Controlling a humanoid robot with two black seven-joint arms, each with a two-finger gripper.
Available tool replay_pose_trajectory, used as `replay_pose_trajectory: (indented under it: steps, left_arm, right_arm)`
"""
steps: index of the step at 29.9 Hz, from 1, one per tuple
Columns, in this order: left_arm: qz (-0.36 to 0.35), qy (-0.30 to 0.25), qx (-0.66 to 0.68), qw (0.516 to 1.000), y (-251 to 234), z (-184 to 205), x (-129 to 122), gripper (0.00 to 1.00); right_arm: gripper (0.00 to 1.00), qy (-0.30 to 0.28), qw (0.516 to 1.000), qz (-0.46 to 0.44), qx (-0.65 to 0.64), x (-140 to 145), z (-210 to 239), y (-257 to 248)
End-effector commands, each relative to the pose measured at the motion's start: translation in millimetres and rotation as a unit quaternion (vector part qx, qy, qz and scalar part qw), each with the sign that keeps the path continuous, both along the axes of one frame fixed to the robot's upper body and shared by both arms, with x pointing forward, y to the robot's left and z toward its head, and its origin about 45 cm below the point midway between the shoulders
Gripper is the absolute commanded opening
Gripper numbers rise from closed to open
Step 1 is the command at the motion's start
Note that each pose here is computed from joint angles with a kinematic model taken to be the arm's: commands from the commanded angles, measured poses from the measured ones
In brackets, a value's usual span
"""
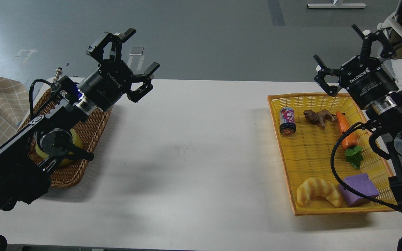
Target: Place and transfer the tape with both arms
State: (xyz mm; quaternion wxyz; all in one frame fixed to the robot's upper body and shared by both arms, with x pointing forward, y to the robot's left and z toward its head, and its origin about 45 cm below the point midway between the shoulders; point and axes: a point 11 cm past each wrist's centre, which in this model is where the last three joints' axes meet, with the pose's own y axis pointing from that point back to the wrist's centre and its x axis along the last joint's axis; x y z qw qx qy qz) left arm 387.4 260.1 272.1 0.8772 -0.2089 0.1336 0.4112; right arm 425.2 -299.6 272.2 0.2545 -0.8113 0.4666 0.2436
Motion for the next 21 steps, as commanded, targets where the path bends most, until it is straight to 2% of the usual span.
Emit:
replay_pose_trajectory:
  steps: [1,8,21]
  left_arm:
    - [0.004,0.003,-0.022,1.000,-5.1,-3.9,-1.6,0.98]
    - [0.000,0.014,-0.036,0.999,-18.5,-15.1,-2.3,0.98]
    - [0.018,0.032,-0.034,0.999,-13.0,-28.8,5.1,0.98]
  right_arm:
    - [1.00,0.001,1.000,0.007,0.014,0.3,-2.9,11.6]
    - [1.00,0.010,0.999,0.016,0.032,-2.2,-12.7,26.9]
    - [1.00,0.022,0.999,0.024,0.039,-9.2,-25.7,36.7]
